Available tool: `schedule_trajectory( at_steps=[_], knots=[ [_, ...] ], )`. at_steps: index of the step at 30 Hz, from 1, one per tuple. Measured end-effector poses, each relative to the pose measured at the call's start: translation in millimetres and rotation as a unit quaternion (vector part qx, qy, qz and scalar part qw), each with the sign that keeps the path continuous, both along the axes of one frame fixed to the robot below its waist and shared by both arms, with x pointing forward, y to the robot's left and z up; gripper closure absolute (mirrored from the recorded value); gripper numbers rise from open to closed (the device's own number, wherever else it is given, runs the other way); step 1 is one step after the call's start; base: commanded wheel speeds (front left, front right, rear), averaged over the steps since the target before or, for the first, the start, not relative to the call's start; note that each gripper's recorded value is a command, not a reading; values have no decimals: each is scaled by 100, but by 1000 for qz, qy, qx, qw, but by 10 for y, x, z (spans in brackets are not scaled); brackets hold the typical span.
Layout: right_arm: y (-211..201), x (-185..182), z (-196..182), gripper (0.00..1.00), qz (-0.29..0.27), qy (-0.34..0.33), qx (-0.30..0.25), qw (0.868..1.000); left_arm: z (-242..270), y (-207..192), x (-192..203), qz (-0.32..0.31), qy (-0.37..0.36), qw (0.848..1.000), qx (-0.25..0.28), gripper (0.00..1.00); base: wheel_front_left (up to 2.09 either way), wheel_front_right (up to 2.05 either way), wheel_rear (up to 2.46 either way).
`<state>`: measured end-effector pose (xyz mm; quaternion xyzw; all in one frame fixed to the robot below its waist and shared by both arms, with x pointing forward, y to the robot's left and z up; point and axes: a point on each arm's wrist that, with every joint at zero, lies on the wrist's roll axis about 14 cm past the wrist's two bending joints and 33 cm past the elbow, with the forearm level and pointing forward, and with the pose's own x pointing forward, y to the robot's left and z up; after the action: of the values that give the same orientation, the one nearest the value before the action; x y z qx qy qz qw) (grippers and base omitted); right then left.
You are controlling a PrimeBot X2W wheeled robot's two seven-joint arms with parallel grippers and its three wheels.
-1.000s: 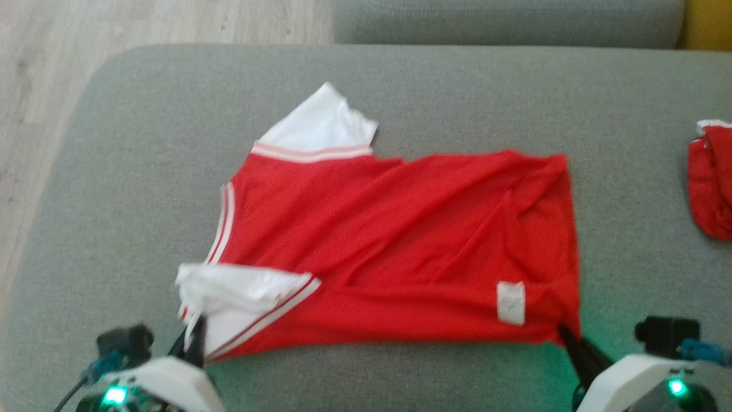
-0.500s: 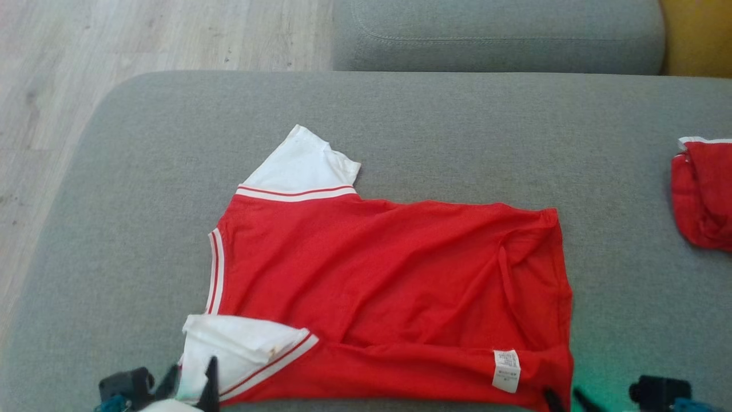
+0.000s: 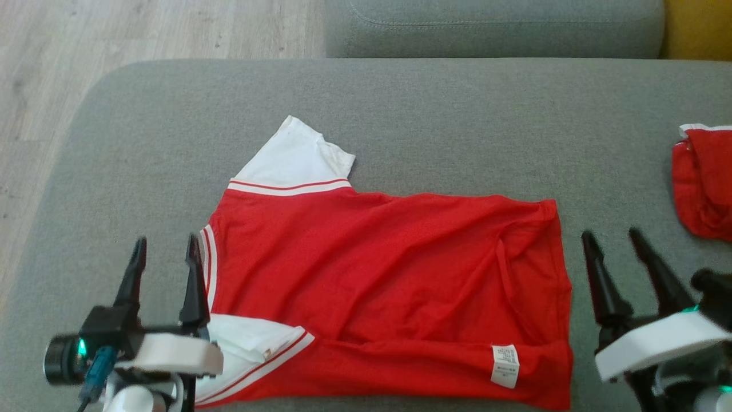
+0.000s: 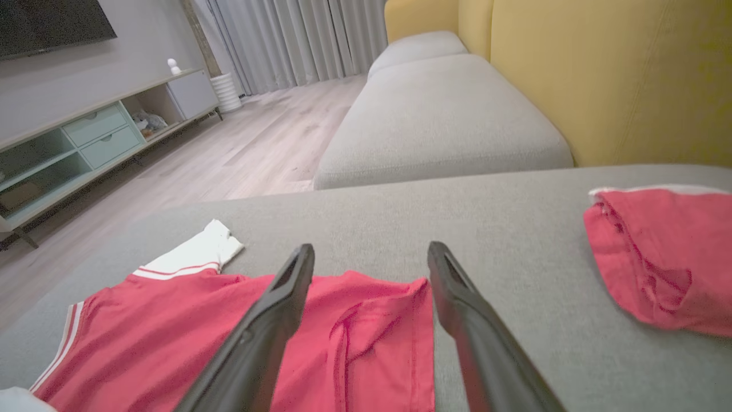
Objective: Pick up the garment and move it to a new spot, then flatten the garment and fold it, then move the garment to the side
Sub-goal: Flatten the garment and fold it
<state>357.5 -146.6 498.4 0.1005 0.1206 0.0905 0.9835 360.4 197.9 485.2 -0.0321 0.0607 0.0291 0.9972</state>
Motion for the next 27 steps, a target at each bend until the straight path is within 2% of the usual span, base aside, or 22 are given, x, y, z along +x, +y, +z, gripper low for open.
schedule_trajectory(
  at_steps=[4, 15, 21, 27],
  knots=[
    [2, 94, 201, 0, 1, -33, -10, 999, 129, -45, 91, -11, -20, 1000, 21, 0, 0, 0, 0],
    [-32, 245, 211, 0, -4, -34, -23, 999, -35, -150, 312, -36, 13, 999, 27, 0, 0, 0, 0],
    [-74, 521, 196, 0, -12, -45, -28, 999, -66, -363, 892, -84, 16, 996, 18, 0, 0, 0, 0],
    [-94, 709, -54, 0, -15, -19, -31, 999, -305, -729, 1507, -146, 57, 988, 3, 0, 0, 0, 0]
  ],
)
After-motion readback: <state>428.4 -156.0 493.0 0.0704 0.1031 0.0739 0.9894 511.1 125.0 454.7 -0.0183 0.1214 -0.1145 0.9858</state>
